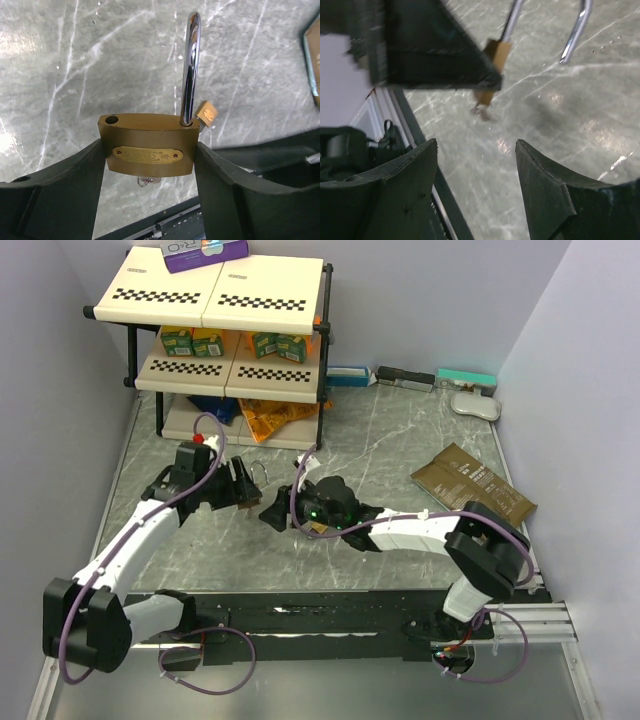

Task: Unlock with the key

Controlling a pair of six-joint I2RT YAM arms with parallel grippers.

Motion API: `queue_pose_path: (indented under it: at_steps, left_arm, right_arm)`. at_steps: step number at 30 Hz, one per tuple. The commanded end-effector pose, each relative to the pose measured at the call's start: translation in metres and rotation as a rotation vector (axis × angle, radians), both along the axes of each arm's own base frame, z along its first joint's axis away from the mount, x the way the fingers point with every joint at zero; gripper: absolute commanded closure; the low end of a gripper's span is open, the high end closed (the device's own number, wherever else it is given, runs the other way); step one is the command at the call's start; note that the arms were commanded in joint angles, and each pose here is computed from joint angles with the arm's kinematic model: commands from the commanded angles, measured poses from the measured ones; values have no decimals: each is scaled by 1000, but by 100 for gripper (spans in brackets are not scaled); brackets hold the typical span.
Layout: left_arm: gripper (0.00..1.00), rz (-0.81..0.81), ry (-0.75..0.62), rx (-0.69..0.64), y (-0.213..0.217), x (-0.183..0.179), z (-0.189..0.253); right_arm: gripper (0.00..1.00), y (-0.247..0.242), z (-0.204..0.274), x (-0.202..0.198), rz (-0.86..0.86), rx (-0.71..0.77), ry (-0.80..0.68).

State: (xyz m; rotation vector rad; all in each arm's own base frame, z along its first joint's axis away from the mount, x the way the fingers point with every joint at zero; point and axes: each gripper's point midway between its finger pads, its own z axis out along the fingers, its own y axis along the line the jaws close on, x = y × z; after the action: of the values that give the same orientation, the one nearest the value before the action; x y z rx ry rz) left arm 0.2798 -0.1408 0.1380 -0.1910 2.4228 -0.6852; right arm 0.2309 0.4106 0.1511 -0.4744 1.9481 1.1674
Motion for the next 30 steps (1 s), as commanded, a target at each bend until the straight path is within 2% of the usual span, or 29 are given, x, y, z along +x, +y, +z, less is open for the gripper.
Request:
queue_pose_path:
  at_steps: [1, 10, 30]
  left_arm:
    - [99, -20, -120, -114, -15, 3, 43]
    - [99, -16, -140, -161, -19, 0, 55]
    - [99, -2, -167, -195, -20, -1, 64]
  right_arm:
    - [32, 22, 28, 12, -30, 95, -74]
    - [39, 37, 32, 15, -28, 120, -115]
    - [59, 58, 22, 29, -54, 115, -94]
